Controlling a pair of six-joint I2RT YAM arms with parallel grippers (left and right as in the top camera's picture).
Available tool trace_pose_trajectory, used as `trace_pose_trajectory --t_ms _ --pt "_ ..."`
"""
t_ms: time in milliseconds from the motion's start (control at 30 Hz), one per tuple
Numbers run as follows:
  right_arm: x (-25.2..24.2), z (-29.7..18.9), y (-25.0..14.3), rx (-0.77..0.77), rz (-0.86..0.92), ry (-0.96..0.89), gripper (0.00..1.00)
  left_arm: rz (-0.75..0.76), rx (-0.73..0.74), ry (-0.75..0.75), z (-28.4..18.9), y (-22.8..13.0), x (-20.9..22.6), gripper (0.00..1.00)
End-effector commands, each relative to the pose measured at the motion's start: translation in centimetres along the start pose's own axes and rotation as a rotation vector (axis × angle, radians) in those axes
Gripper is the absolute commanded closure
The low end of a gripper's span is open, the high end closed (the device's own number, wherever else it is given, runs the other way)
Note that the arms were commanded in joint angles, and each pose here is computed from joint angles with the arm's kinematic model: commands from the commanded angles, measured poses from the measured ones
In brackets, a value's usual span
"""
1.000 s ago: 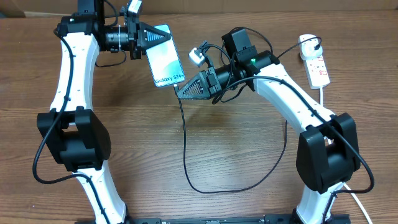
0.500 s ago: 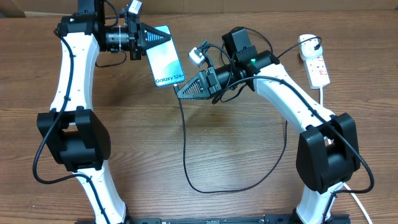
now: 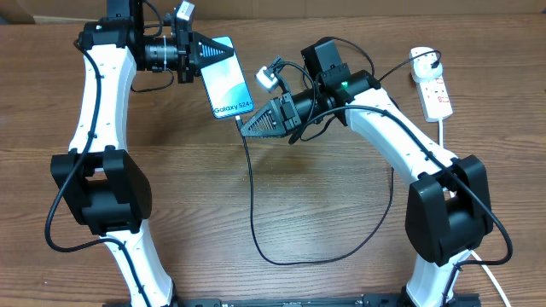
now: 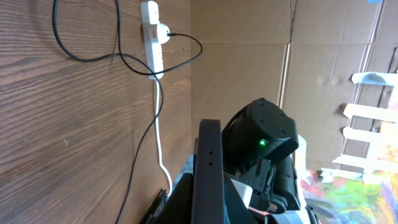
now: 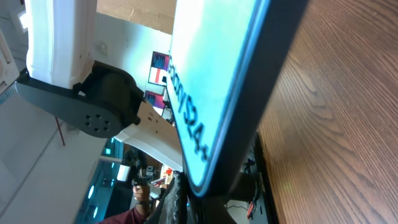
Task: Plug charger to phone and switch on socket
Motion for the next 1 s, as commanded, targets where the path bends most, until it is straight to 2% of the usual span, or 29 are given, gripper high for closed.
trace_pose_trajectory --t_ms 0,967 --pt "1.57 0.02 0.2 0.0 -0.017 0.022 0.96 0.011 0.012 -0.007 0.39 -0.52 -1.14 0.96" --pt "1.43 0.02 0.22 -0.001 -0.016 0.014 0.96 0.0 0.015 -0.019 0.55 -0.4 -1.48 0.96"
Point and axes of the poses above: each gripper's point midway between its finger pads, its own z axis out along the fingers, its own x axis along the line the jaws close on, y = z × x, the point moved 2 cm from there along -z, back along the fingers, and after that the axes turned 9 degrees about -z, right-handed, at the moved point
